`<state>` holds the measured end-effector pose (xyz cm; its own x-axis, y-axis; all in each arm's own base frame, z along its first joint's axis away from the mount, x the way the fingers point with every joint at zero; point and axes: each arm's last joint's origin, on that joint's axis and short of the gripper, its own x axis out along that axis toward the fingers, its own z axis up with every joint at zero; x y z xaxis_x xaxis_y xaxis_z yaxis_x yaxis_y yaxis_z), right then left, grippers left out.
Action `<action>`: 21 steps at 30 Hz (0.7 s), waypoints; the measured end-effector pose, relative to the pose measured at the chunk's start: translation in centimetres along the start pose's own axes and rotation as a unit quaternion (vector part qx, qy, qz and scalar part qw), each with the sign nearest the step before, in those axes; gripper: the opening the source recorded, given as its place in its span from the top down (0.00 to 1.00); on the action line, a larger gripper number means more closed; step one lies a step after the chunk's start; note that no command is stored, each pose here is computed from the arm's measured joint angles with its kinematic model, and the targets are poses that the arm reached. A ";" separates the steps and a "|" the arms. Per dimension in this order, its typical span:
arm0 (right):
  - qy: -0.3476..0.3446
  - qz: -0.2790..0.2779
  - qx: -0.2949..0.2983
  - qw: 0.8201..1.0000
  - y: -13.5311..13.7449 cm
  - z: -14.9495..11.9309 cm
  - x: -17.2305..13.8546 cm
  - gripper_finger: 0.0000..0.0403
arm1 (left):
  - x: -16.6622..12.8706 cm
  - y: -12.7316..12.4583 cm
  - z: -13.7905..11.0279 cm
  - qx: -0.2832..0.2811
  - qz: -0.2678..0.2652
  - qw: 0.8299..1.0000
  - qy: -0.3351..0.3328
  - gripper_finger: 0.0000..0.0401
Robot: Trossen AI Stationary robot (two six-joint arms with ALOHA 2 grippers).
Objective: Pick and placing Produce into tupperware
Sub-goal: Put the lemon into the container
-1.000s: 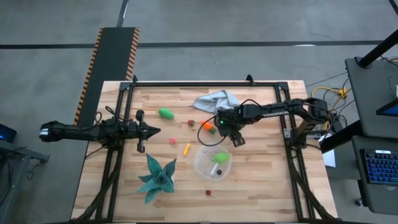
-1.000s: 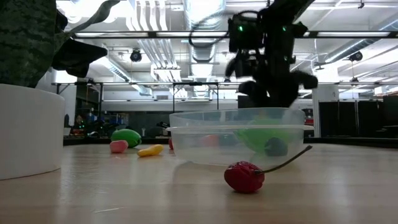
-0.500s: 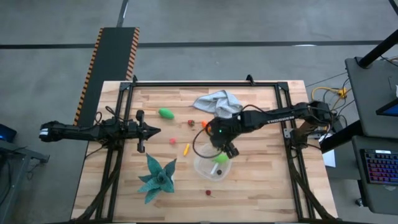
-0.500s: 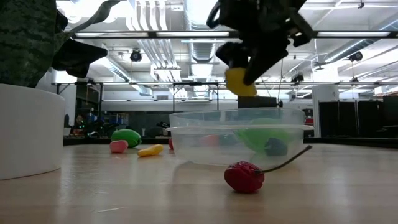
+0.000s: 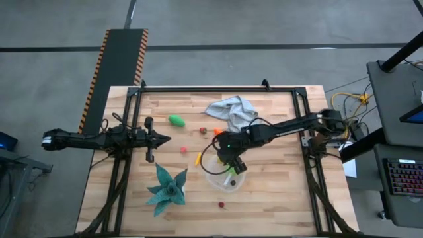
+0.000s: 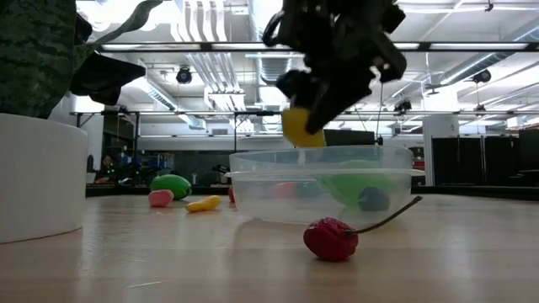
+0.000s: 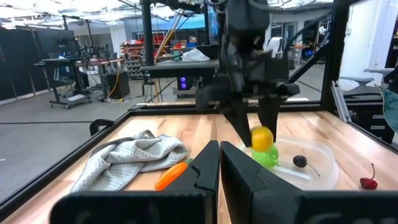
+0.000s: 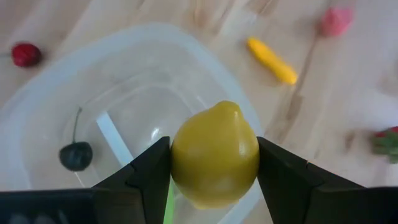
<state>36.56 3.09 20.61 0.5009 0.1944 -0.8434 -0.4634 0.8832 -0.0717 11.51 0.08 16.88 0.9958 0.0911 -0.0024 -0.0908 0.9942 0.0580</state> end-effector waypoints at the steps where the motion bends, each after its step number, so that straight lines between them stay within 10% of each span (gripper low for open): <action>1: 0.005 0.002 0.001 1.000 0.0 -0.1 0.5 0.52 | 0.0 0.0 0.0 0.000 0.000 1.000 0.001 1.00; 21: 0.028 0.017 0.012 0.999 0.1 -0.4 2.5 0.45 | 0.0 0.0 -0.1 0.001 0.000 1.000 0.006 1.00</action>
<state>37.51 3.51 18.27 0.4436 0.2000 -0.8736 -0.4614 0.8866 -0.0313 11.52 0.08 16.77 0.9958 0.0910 -0.0135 -0.0901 0.9941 0.0596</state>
